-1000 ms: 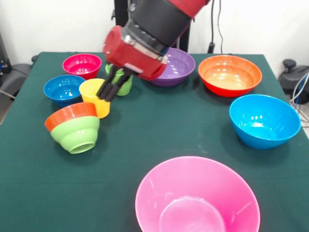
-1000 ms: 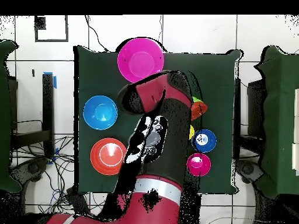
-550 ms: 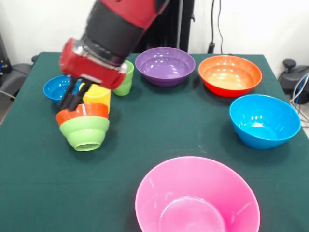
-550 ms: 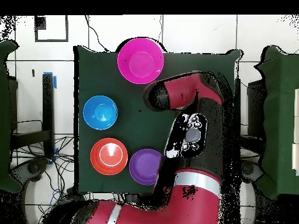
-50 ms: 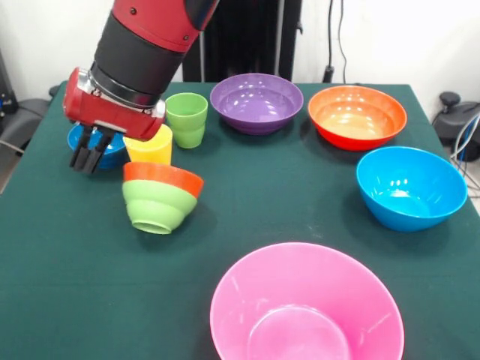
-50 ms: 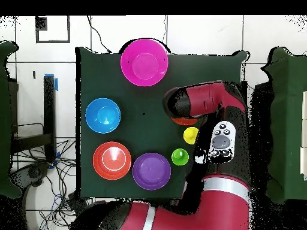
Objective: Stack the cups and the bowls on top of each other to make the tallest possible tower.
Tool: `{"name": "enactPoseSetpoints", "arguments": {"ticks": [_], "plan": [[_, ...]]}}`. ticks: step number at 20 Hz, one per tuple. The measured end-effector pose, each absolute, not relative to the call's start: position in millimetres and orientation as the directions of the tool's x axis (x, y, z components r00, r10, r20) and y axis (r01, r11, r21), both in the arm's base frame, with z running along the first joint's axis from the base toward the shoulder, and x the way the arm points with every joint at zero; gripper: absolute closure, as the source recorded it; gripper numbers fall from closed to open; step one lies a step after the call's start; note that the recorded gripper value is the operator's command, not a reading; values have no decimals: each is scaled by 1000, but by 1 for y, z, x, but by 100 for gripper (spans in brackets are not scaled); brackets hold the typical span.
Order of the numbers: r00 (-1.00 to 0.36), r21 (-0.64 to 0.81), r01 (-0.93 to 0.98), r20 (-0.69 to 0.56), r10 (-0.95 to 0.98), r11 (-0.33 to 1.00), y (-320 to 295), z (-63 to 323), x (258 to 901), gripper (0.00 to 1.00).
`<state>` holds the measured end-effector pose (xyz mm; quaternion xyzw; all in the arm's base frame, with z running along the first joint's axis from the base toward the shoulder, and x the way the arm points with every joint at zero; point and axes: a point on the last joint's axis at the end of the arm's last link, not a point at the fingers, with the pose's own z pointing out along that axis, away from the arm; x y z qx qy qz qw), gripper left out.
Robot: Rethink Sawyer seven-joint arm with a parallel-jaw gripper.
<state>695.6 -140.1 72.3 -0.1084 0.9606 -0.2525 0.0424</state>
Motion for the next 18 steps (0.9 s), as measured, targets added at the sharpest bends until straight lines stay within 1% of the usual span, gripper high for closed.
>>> {"name": "enactPoseSetpoints", "arguments": {"ticks": [6,8,18], "plan": [[-967,-473,-232,19,-254,850,-114,61,675,100],[-960,-464,-262,38,-277,846,-94,56,668,100],[-930,-462,-348,58,-364,816,-31,52,664,100]]}}
